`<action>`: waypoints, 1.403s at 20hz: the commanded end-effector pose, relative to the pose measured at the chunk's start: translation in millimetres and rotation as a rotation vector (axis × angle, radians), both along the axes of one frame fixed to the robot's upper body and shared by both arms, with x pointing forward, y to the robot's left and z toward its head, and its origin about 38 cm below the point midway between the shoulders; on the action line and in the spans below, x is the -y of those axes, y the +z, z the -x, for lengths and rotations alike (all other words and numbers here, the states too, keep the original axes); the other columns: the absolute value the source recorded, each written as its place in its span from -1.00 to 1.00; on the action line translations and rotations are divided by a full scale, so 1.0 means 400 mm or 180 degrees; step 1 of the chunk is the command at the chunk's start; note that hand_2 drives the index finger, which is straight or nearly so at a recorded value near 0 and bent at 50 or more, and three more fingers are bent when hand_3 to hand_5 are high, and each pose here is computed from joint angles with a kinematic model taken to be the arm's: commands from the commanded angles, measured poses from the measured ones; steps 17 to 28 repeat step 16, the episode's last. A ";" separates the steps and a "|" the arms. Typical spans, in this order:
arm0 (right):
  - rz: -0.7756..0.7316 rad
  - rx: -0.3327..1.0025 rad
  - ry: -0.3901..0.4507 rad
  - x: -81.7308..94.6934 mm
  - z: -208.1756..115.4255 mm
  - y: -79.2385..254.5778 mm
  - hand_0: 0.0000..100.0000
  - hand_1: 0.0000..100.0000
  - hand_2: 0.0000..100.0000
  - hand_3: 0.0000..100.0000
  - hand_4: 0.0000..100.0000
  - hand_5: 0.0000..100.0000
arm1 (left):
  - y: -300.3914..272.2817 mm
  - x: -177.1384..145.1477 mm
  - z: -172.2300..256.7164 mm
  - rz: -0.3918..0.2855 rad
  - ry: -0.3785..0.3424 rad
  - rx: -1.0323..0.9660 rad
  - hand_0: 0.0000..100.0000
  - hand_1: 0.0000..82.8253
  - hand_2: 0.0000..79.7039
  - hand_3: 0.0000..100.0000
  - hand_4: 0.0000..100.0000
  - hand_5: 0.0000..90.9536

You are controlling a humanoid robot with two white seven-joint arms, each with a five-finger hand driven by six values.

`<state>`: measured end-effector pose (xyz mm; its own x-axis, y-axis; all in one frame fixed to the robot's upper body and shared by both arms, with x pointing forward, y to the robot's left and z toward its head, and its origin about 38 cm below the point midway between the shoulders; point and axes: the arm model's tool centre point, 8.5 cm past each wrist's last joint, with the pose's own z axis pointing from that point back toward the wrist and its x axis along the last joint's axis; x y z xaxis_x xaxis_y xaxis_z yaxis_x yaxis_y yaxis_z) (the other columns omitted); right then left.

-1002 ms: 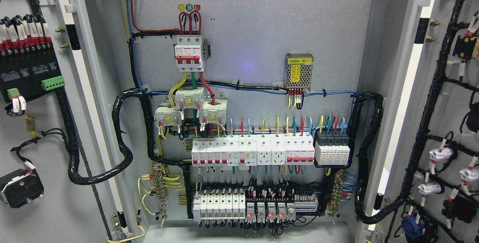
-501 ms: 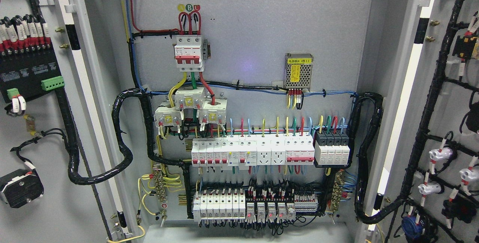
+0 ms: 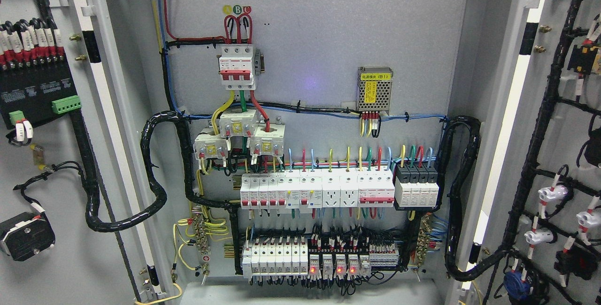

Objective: Open door with both hands

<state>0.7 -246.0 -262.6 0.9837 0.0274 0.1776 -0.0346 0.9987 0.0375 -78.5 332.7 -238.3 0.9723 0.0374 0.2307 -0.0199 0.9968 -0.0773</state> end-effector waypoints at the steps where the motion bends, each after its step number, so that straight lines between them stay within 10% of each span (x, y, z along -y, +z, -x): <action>1: 0.0112 -0.0357 0.0057 -0.044 0.078 -0.004 -0.62 -1.00 -1.00 -1.00 -1.00 -1.00 | -0.004 0.049 0.094 0.0070 0.0074 -0.0450 -1.00 -1.00 -1.00 -1.00 -1.00 -1.00; 28: 0.0163 -0.0518 0.0232 -0.079 0.112 -0.004 -0.62 -1.00 -1.00 -1.00 -1.00 -1.00 | -0.038 0.117 -0.088 0.0225 -0.0131 -0.0173 -1.00 -1.00 -1.00 -1.00 -1.00 -1.00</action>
